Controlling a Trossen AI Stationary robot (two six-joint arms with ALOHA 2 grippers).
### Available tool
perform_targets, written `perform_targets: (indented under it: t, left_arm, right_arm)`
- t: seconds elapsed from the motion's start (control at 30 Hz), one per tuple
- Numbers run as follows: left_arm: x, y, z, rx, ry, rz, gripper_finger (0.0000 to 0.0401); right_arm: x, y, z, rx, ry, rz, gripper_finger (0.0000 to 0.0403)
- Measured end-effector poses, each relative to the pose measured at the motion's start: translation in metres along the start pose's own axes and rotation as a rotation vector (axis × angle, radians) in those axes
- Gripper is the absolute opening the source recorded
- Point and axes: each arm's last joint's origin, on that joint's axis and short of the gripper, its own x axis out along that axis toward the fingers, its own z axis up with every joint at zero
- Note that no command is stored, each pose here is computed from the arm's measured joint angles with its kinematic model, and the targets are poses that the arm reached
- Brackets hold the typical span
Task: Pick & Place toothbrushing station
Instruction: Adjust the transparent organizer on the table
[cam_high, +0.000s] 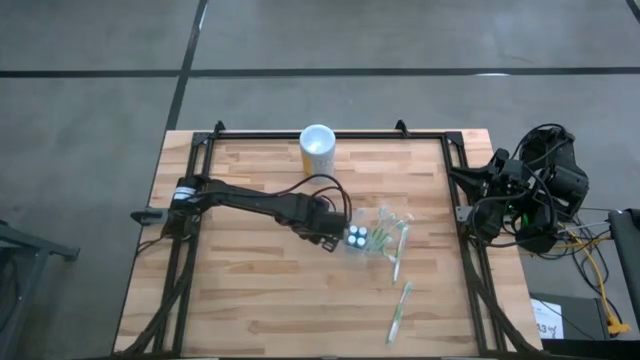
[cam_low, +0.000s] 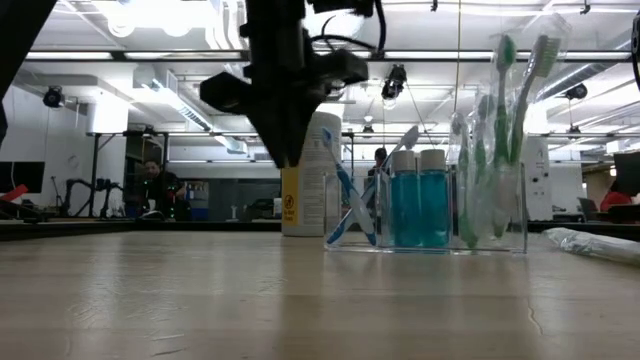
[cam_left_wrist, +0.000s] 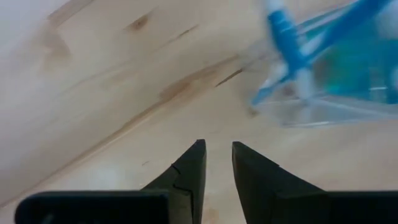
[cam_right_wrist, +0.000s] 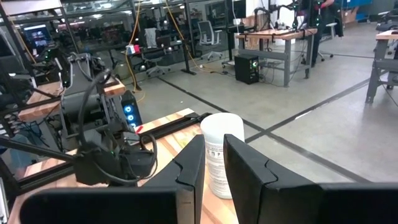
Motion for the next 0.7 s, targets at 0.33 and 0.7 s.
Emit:
perform_targets:
  t: [0.33, 0.7]
  left_arm:
    - [-0.013, -0.021, 0.012, -0.013, -0.154, -0.187, 0.0083]
    - [-0.009, -0.023, 0.012, -0.001, -0.155, -0.22, 0.0083]
  right_arm:
    - [0.0, 0.0, 0.0, 0.001, 0.0, 0.0, 0.0056]
    - [0.0, 0.0, 0.0, 0.0, 0.0, 0.0, 0.0056]
